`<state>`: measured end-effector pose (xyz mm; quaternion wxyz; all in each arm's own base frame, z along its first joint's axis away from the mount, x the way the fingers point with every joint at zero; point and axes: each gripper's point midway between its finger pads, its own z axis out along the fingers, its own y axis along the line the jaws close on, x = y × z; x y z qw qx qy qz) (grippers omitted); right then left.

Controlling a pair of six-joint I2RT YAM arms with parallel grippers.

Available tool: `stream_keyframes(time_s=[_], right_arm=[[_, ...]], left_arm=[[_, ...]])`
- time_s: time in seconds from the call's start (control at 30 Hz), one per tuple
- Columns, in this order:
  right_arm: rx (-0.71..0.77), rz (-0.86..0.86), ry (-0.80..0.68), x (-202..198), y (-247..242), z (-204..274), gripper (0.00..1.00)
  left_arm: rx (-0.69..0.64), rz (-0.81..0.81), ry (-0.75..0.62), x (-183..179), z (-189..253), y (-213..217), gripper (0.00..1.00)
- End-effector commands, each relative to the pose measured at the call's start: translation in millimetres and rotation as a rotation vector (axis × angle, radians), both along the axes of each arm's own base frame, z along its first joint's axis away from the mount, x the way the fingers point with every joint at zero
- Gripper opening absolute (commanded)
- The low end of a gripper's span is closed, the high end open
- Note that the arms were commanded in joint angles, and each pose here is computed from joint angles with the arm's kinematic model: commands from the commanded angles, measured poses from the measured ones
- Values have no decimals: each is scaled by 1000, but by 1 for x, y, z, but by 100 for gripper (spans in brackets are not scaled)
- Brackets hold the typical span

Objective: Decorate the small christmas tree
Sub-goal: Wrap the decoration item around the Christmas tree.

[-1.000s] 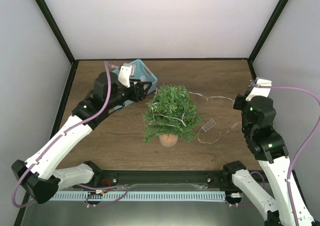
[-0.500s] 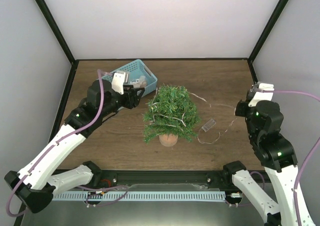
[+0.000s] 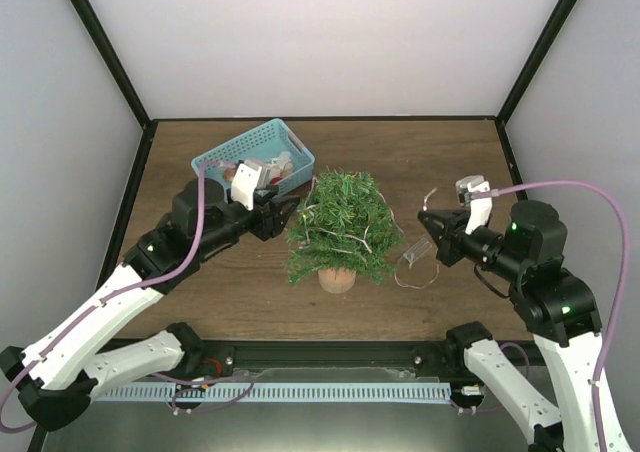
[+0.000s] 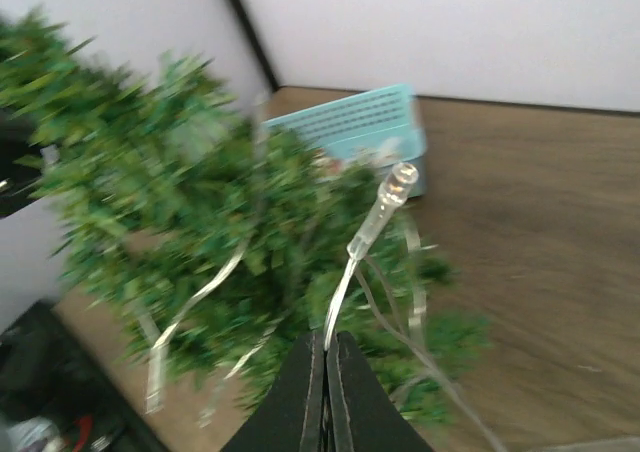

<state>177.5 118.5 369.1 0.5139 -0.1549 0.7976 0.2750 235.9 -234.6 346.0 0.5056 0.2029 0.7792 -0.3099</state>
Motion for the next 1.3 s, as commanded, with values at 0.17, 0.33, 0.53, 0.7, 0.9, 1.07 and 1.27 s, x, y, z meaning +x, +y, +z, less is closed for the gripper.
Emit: stream_keyframes(time_s=[0.17, 0.33, 0.53, 0.7, 0.9, 1.07, 1.27], right_arm=[[236, 531, -51, -68, 59, 6, 1], [284, 636, -221, -92, 61, 22, 1], [312, 650, -277, -93, 62, 23, 1], [370, 675, -267, -93, 64, 30, 1], [387, 678, -299, -95, 63, 38, 1], [357, 690, -276, -91, 66, 25, 1], [357, 726, -271, -92, 68, 29, 1]], left_arm=[[-65, -92, -78, -20, 27, -5, 60], [-157, -277, -124, -51, 43, -19, 60], [-252, -507, -160, -94, 52, -28, 59], [-332, -633, -195, -125, 61, -25, 59], [-388, -687, -206, -137, 67, -31, 59], [-383, -669, -188, -134, 65, -42, 60], [-328, -673, -195, -136, 57, -63, 60]])
